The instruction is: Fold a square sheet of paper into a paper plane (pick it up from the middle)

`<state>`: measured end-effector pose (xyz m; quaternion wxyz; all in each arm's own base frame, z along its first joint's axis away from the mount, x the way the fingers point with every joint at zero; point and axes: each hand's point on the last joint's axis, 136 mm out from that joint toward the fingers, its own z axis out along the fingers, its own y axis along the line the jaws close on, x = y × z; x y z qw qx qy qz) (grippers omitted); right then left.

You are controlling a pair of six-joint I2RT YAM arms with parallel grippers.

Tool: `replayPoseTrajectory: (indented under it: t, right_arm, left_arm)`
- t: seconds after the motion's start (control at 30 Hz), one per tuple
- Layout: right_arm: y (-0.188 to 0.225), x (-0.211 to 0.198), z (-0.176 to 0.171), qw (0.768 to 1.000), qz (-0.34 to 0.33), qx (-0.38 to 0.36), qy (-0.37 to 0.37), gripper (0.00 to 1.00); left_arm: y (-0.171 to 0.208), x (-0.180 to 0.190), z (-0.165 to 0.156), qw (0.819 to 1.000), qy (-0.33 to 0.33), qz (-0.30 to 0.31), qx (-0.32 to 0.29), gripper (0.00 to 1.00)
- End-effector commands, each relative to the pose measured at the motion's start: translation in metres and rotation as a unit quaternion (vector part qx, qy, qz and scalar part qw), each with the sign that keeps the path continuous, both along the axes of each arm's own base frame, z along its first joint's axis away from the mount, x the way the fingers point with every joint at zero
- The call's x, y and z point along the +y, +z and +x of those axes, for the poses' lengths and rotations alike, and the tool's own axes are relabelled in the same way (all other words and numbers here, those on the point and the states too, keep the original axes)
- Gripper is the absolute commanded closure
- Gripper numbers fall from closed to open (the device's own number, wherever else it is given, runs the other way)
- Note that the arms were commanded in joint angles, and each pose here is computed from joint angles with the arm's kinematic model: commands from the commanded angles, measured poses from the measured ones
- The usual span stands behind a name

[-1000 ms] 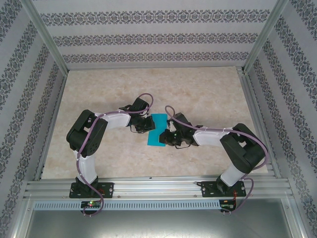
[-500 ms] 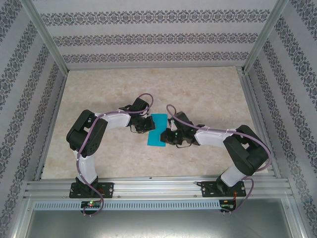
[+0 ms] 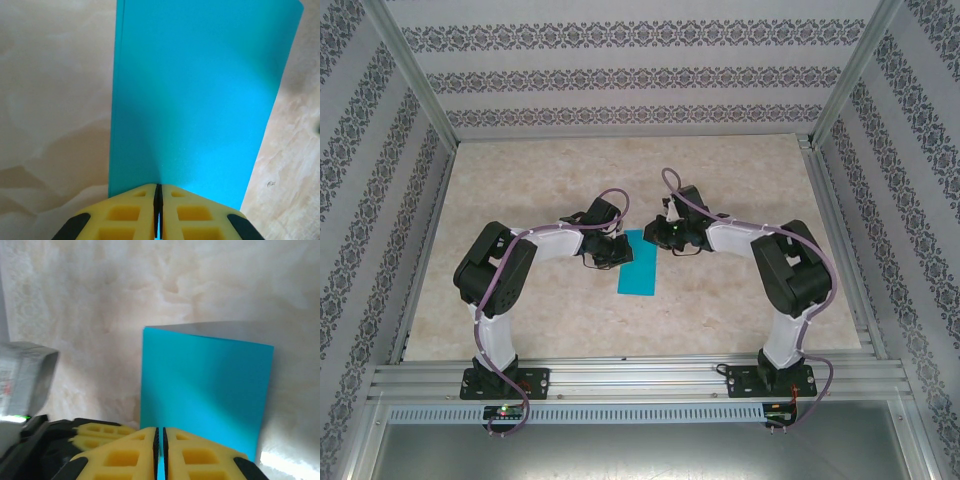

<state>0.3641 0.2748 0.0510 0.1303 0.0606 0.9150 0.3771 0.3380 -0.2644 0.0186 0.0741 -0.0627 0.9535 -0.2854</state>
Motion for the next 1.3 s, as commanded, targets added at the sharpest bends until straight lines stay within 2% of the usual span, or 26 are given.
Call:
replayPoseTrajectory:
  t: [0.0,0.17,0.23,0.47,0.6,0.87,1.1,1.17,1.27]
  right_arm:
    - [-0.018,0.0,-0.004,1.0,-0.006,0.023,0.015,0.87]
    - [-0.047,-0.006,-0.01,0.998,-0.023,0.053,0.009,0.87]
    - [-0.047,-0.004,-0.01,0.998,-0.017,0.056,0.011,0.86]
    - [-0.002,0.001,0.01,1.0,0.005,0.014,0.013,0.85]
    - [0.009,-0.004,0.022,1.0,0.013,0.001,0.005,0.84]
    - [-0.007,-0.005,0.03,1.0,0.016,0.012,0.0,0.84]
    - [-0.039,-0.016,0.028,0.998,-0.035,0.048,-0.004,0.84]
    - [-0.029,-0.018,0.031,0.999,-0.024,0.042,-0.008,0.84]
    - [0.009,-0.011,0.038,1.0,0.001,0.007,0.0,0.84]
  left_arm:
    - [-0.016,0.013,-0.022,0.999,-0.012,0.04,0.032,0.87]
    - [-0.02,0.012,-0.022,0.998,-0.014,0.042,0.037,0.87]
    - [-0.023,0.013,-0.023,0.998,-0.014,0.044,0.039,0.87]
    - [-0.024,0.012,-0.023,0.998,-0.014,0.044,0.042,0.87]
    - [-0.021,0.012,-0.022,0.998,-0.015,0.043,0.038,0.87]
    - [-0.022,0.013,-0.022,0.998,-0.015,0.045,0.039,0.87]
    - [-0.022,0.013,-0.023,0.998,-0.015,0.045,0.041,0.87]
    - [-0.022,0.014,-0.024,0.998,-0.016,0.049,0.041,0.87]
    - [-0.022,0.015,-0.023,0.998,-0.016,0.052,0.041,0.87]
